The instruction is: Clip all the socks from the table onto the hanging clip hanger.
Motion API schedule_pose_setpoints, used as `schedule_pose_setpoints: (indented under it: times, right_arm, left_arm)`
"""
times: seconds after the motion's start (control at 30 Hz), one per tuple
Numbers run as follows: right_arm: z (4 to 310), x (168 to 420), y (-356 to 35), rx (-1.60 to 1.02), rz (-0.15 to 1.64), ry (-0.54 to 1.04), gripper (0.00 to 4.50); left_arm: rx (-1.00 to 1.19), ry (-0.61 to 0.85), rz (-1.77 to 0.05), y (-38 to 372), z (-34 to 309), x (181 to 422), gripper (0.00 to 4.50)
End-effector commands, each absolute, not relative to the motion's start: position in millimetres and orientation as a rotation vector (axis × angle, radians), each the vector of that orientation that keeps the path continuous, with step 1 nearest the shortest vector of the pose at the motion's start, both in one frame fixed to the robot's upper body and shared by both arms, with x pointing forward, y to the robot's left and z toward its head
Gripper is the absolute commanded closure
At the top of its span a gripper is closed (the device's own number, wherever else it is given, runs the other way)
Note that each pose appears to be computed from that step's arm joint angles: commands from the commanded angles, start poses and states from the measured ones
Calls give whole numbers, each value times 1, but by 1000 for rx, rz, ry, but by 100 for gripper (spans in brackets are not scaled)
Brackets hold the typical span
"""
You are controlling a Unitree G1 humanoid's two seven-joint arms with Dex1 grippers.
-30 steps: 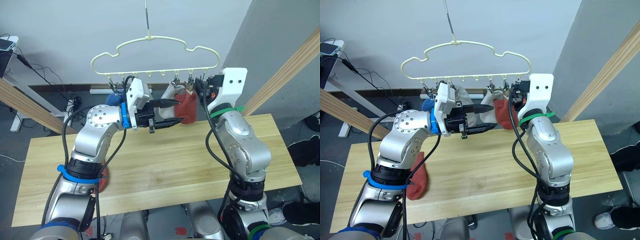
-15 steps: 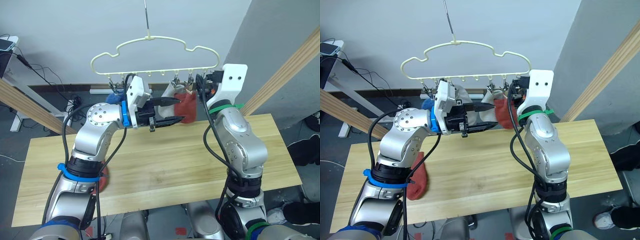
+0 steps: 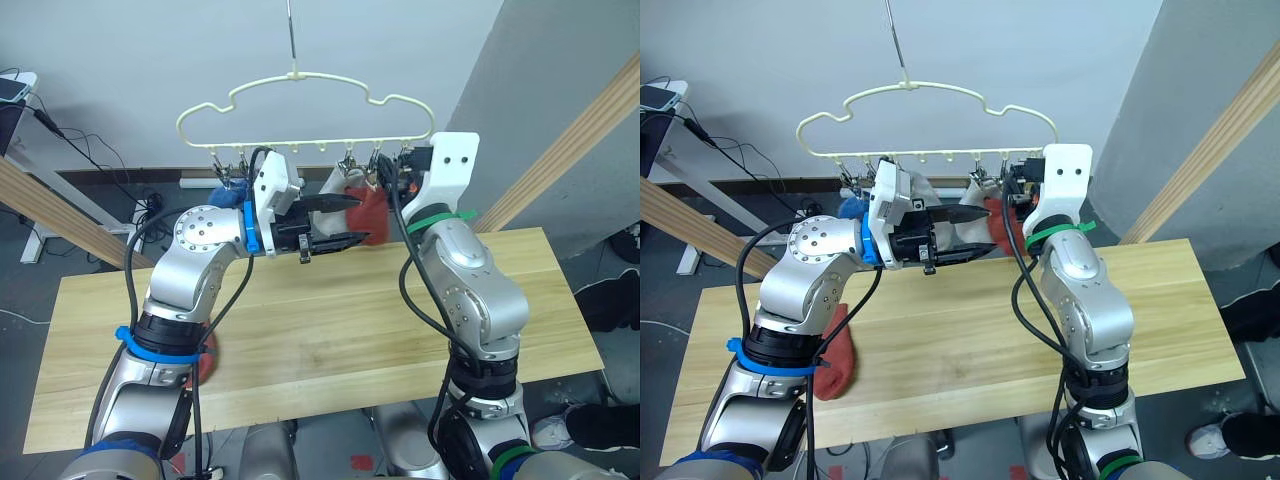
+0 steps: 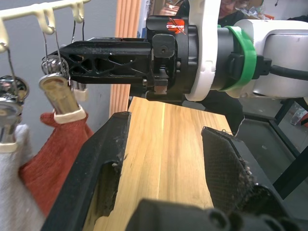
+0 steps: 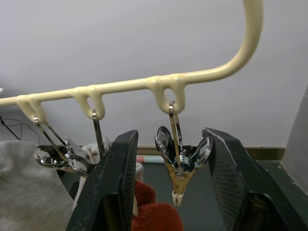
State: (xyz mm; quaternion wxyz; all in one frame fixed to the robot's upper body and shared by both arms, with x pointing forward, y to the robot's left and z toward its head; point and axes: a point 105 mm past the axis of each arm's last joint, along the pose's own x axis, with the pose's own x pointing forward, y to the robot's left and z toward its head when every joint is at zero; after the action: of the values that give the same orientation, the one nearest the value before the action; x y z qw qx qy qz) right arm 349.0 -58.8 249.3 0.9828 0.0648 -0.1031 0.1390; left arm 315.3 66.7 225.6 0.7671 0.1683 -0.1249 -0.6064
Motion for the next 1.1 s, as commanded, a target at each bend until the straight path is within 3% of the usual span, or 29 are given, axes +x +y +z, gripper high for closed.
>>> schedule_pose_setpoints:
  times: [0.03,0.43,0.7,0.8,0.87,1.1]
  right_arm:
    - [263,342,-51,143,329,-266,232]
    - [261,348,-43,151,362,-272,232]
    - [259,341,-54,127,291,-283,232]
    - [257,340,-55,132,285,-276,292]
    - [257,339,-54,133,285,-274,356]
    - [259,340,-55,133,277,-282,356]
  left_arm:
    - [395,-322,-1322,67,236,310,184]
    - [402,-322,-1317,68,236,310,184]
    - [401,-320,-1319,68,236,309,184]
    - [400,-320,-1320,67,236,310,184]
    - [400,-319,-1321,67,236,310,184]
    - [403,-318,-1322,67,236,311,184]
